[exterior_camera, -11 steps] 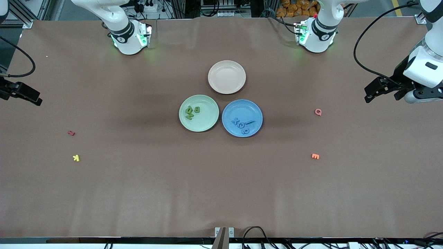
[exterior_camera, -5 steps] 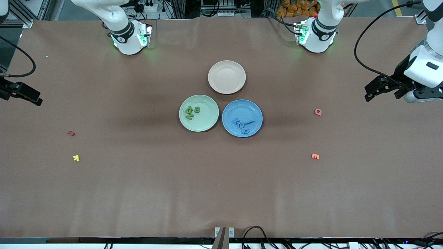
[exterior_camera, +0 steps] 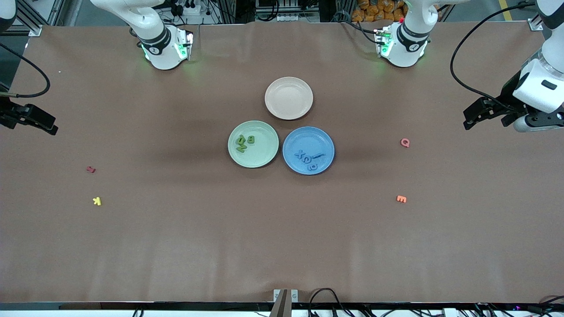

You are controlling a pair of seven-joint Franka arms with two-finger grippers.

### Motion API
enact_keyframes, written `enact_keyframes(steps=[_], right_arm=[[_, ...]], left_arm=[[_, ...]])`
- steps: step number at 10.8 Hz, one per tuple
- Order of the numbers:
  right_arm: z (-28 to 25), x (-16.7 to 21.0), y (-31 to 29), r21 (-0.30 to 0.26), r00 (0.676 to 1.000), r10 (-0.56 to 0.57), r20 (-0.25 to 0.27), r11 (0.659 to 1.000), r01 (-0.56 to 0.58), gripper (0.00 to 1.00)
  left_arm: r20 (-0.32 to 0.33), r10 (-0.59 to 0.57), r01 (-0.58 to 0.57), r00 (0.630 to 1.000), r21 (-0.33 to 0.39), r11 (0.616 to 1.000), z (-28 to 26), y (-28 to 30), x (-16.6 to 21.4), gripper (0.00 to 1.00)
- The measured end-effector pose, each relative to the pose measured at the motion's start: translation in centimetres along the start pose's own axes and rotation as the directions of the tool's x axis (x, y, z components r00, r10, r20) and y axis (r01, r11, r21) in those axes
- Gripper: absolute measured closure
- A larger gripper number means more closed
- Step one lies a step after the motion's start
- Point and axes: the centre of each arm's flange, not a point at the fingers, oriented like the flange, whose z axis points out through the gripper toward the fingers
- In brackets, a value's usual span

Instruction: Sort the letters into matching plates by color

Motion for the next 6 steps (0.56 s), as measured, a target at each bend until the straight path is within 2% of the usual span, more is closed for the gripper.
enact_keyframes(steps=[3, 6], right_arm=[[0.00, 0.01, -0.32, 0.034, 1.000, -0.001, 0.001, 0.999, 0.001, 0.00], [-0.01, 0.03, -0.28, 0.041, 1.000, 0.000, 0.000, 0.999, 0.000, 0.00]], left_arm=[[0.001, 0.003, -0.003, 1.000, 0.000, 1.000, 0.04, 0.14, 0.01, 0.00], [0.008, 0.005, -0.005, 1.000, 0.000, 1.000, 0.37, 0.27, 0.10, 0.00]])
